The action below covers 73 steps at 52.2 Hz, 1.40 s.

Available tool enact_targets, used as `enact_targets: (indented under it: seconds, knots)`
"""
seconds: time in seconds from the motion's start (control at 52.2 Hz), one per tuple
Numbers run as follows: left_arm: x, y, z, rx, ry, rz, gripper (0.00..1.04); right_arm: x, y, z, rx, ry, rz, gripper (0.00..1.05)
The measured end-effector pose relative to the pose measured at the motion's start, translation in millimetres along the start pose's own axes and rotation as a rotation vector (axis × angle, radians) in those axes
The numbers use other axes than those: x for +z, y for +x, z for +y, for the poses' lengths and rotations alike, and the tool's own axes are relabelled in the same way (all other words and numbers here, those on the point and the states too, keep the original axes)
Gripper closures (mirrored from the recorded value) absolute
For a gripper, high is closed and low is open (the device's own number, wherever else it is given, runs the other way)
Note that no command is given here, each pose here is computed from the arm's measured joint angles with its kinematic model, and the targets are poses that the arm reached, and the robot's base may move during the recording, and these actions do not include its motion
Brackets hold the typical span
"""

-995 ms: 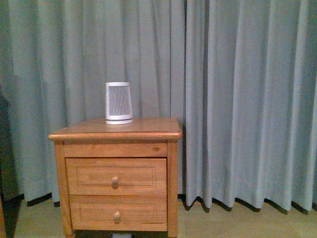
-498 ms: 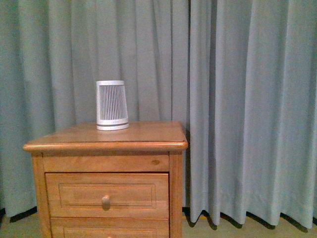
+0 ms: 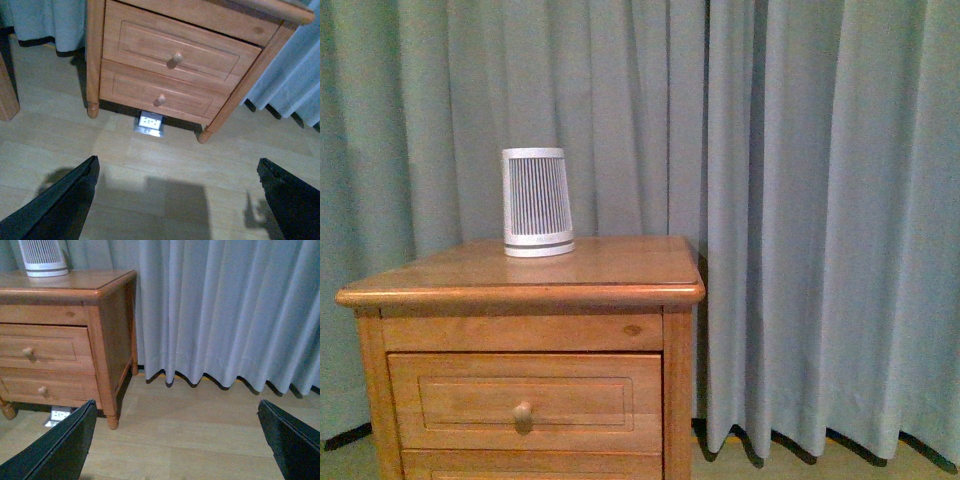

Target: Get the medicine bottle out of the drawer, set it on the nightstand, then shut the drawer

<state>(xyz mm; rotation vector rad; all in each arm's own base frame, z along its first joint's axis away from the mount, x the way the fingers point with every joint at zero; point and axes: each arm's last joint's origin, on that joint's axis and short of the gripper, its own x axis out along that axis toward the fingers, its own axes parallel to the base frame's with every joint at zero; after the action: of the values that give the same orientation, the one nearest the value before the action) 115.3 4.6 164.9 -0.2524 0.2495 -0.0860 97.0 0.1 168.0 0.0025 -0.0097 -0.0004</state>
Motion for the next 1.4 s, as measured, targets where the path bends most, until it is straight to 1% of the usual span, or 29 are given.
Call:
enact_targets:
  seconds: [0.134, 0.211, 0.287, 0.364, 0.459, 0.498, 0.593, 0.766, 0.957, 1.129, 1.301, 1.397]
  knots:
    - [23.5, 26.3, 0.7, -0.007, 0.039, -0.064, 0.07, 0.0, 0.0, 0.0, 0.000, 0.000, 0.000, 0.07]
    - [44.6, 62.0, -2.7, -0.017, 0.101, -0.119, 0.07, 0.0, 0.0, 0.0, 0.000, 0.000, 0.000, 0.07]
    - [58.0, 99.9, -7.3, -0.019, 0.147, -0.153, 0.07, 0.0, 0.0, 0.0, 0.000, 0.000, 0.000, 0.07]
    - [64.3, 140.7, -13.8, -0.038, 0.185, -0.169, 0.07, 0.0, 0.0, 0.0, 0.000, 0.000, 0.000, 0.07]
    - [64.8, 184.8, -20.9, -0.049, 0.196, -0.162, 0.07, 0.0, 0.0, 0.0, 0.000, 0.000, 0.000, 0.07]
    - [63.6, 207.7, -23.9, -0.046, 0.199, -0.159, 0.07, 0.0, 0.0, 0.0, 0.000, 0.000, 0.000, 0.07]
    - [59.3, 247.7, -27.3, -0.044, 0.191, -0.153, 0.07, 0.0, 0.0, 0.0, 0.000, 0.000, 0.000, 0.07]
    - [42.3, 295.8, -28.9, -0.051, 0.193, -0.132, 0.07, 0.0, 0.0, 0.0, 0.000, 0.000, 0.000, 0.07]
    - [15.3, 333.6, -30.3, -0.070, 0.197, -0.093, 0.07, 0.0, 0.0, 0.0, 0.000, 0.000, 0.000, 0.07]
    - [-4.7, 358.4, -31.5, -0.075, 0.203, -0.076, 0.07, 0.0, 0.0, 0.0, 0.000, 0.000, 0.000, 0.07]
    - [-23.1, 382.4, -32.1, -0.078, 0.233, -0.061, 0.07, 0.0, 0.0, 0.0, 0.000, 0.000, 0.000, 0.07]
    - [-28.8, 392.4, -31.3, -0.079, 0.259, -0.059, 0.07, 0.0, 0.0, 0.0, 0.000, 0.000, 0.000, 0.07]
